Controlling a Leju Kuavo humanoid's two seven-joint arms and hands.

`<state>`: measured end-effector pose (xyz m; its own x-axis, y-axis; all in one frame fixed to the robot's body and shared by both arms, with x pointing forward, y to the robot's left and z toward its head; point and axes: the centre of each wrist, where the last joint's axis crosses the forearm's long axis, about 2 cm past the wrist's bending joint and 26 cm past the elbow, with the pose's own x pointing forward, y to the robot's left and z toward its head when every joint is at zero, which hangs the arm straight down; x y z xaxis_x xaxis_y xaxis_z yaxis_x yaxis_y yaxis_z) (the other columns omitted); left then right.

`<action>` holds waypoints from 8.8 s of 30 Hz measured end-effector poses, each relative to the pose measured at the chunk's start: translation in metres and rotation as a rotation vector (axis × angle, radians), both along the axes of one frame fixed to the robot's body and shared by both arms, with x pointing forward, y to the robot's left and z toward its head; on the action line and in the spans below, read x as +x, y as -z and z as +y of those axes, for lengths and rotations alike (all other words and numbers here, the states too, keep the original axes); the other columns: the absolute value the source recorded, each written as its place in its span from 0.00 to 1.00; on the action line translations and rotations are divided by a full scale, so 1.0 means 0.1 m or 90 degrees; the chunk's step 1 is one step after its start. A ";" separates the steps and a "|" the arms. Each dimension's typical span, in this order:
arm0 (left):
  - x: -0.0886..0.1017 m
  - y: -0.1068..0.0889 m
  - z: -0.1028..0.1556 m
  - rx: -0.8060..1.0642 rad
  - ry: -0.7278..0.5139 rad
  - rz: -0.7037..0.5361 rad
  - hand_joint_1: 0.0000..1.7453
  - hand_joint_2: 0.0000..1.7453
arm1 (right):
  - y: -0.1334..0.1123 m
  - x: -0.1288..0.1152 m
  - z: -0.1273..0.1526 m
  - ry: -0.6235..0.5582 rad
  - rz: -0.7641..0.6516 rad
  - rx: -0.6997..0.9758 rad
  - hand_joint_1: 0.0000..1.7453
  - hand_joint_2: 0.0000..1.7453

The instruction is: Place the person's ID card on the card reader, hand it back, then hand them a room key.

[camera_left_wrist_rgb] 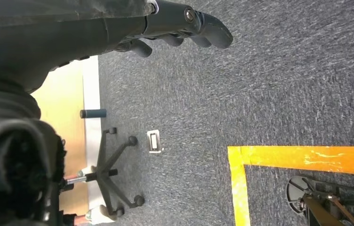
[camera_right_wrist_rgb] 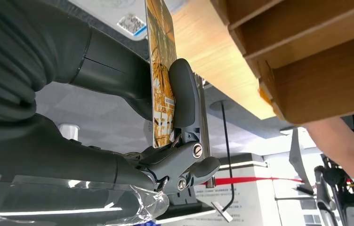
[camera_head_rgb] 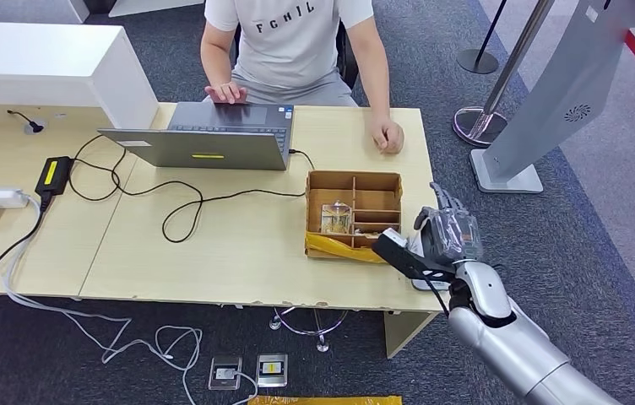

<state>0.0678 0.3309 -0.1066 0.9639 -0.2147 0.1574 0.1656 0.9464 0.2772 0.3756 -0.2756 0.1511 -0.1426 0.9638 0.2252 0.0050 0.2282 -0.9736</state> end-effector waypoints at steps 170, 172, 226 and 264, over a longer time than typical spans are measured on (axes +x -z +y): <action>-0.01 0.00 0.01 -0.007 -0.009 0.028 0.00 0.00 | -0.83 0.41 0.30 0.068 -0.080 0.007 0.00 1.00; -0.02 0.00 0.01 -0.008 -0.013 0.029 0.00 0.00 | -0.84 0.37 0.28 0.074 -0.077 0.020 0.00 1.00; -0.01 0.01 -0.16 0.015 -0.062 0.040 0.00 0.00 | 0.05 -0.65 0.98 -0.062 -0.109 -0.005 0.00 1.00; -0.02 0.01 -0.22 0.013 -0.084 0.053 0.00 0.00 | 0.03 -0.16 1.19 -0.008 -0.050 -0.150 0.00 1.00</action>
<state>0.0654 0.3089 -0.1078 0.9936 -0.0870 0.0721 0.0628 0.9557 0.2877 0.3597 -0.1563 0.1482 -0.1635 0.9864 -0.0178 0.0813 -0.0046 -0.9967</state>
